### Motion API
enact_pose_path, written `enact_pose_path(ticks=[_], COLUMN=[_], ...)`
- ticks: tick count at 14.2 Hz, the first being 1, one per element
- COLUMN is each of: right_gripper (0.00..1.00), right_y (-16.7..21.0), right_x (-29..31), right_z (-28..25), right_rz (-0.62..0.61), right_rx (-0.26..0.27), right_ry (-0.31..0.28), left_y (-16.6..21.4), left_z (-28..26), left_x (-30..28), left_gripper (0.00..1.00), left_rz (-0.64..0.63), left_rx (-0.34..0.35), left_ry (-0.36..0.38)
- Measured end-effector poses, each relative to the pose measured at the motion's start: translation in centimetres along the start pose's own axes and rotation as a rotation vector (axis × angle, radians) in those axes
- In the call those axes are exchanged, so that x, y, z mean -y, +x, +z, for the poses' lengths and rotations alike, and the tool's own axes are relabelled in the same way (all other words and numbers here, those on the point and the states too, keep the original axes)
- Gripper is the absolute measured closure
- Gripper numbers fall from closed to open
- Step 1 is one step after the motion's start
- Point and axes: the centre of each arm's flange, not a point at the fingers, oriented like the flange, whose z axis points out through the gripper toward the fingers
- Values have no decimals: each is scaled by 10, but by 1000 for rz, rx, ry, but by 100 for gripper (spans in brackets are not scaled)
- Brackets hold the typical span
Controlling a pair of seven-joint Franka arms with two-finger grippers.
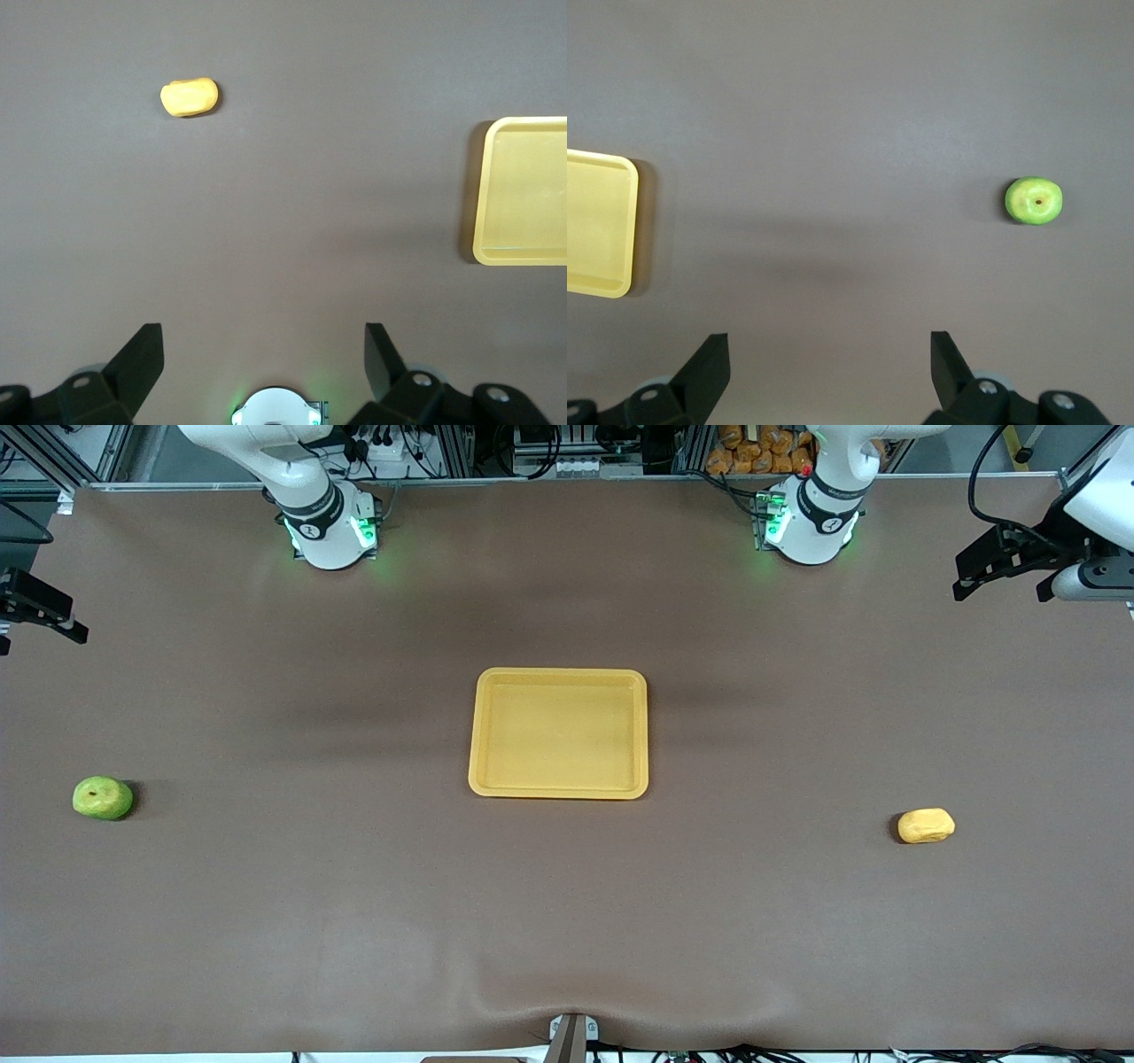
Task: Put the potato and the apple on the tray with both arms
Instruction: 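Move the right gripper toward the green apple while the left gripper approaches the potato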
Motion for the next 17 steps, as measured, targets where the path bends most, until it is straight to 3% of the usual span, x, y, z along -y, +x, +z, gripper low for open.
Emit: enact_pose_path(ticks=[13, 17], right_gripper=[0, 0], right_y=[7, 11], right_x=[6, -2], right_z=[9, 22], right_rz=[-5, 11], right_rx=[16, 40], right_ry=[-6, -3], left_y=[1, 5], left_z=[4, 12], left_x=[0, 0], left_gripper=[0, 0], left_rz=[-1, 51], left_rx=[15, 36], left_ry=[0, -1])
